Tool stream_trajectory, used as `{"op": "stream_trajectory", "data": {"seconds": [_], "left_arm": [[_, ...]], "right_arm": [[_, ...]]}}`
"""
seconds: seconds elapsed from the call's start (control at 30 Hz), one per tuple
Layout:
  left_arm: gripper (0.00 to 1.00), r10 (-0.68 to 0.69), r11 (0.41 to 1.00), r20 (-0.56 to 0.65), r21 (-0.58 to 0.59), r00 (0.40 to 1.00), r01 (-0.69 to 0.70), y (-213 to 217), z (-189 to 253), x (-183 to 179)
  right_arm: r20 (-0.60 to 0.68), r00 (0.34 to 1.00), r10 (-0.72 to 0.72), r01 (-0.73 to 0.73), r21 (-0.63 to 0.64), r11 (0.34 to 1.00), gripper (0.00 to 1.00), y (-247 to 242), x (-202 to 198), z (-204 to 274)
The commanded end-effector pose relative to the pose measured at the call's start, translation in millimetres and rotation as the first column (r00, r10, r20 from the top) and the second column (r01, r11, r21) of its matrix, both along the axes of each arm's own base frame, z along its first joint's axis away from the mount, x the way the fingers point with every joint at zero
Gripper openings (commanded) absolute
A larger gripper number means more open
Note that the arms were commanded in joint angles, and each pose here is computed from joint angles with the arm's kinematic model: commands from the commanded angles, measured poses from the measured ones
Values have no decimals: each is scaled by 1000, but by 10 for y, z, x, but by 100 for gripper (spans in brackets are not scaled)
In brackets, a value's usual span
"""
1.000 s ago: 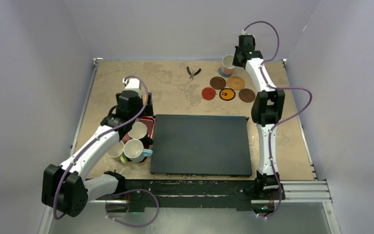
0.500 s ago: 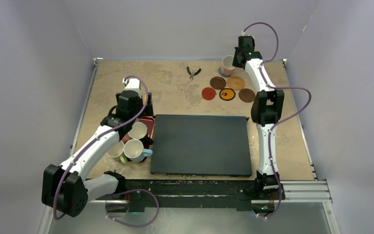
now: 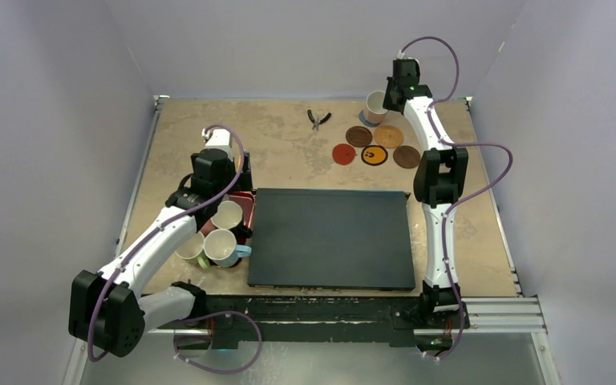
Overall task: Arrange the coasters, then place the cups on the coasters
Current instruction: Place the cup on the coaster.
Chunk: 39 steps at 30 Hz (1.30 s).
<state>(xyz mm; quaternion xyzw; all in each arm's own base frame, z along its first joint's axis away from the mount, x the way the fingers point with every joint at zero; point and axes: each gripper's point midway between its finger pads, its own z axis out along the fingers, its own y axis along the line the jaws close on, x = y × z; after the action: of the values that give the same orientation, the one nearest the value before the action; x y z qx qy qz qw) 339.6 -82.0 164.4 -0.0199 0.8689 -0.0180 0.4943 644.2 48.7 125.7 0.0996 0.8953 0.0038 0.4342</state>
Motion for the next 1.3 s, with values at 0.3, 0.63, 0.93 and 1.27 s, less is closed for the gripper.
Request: {"op": "stream_trajectory", "data": {"seconds": [0.3, 0.63, 0.93, 1.27], "left_arm": [[94, -12, 1000, 42, -6, 999, 12, -7, 115, 37], [94, -9, 1000, 41, -3, 999, 9, 0, 113, 38], [94, -8, 1000, 62, -9, 998, 8, 6, 154, 30], [94, -15, 998, 73, -52, 997, 19, -46, 199, 0]], "right_arm": [[119, 992, 34, -37, 26, 999, 44, 56, 168, 324], [138, 988, 71, -78, 45, 996, 61, 129, 161, 423], [204, 974, 102, -117, 66, 991, 78, 198, 115, 824], [309, 936, 170, -215, 116, 970, 91, 368, -130, 1493]]}}
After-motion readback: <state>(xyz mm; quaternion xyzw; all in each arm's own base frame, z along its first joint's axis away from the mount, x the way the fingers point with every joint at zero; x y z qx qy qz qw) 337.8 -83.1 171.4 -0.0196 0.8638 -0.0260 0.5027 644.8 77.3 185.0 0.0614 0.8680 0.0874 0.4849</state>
